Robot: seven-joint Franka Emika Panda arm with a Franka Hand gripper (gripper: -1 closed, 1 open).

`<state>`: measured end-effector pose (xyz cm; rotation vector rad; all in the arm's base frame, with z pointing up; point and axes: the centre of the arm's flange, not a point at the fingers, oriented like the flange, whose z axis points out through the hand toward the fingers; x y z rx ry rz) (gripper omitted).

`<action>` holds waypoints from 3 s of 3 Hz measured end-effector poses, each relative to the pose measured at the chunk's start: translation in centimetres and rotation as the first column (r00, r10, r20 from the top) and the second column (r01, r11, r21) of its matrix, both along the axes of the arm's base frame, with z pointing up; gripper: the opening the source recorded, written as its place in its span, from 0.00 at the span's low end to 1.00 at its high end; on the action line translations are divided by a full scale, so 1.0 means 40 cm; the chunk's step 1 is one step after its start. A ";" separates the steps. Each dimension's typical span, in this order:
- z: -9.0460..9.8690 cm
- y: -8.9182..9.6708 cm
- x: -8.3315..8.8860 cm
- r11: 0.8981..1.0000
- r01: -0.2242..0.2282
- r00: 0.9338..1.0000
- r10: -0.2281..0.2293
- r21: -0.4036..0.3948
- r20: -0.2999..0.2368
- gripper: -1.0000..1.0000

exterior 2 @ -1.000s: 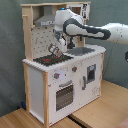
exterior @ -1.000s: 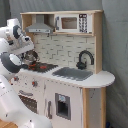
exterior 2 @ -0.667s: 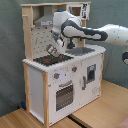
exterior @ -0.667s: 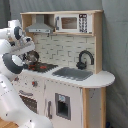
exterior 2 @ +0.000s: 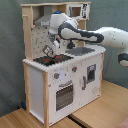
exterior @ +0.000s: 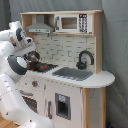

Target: Play with the kitchen

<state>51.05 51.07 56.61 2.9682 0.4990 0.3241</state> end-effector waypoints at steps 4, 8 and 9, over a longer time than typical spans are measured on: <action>-0.035 0.073 0.017 0.997 -0.078 0.995 0.077 0.019 0.066 1.00; 0.156 0.085 -0.081 0.938 -0.224 0.925 0.290 -0.265 0.245 1.00; 0.156 0.090 -0.114 0.902 -0.244 0.919 0.333 -0.357 0.213 1.00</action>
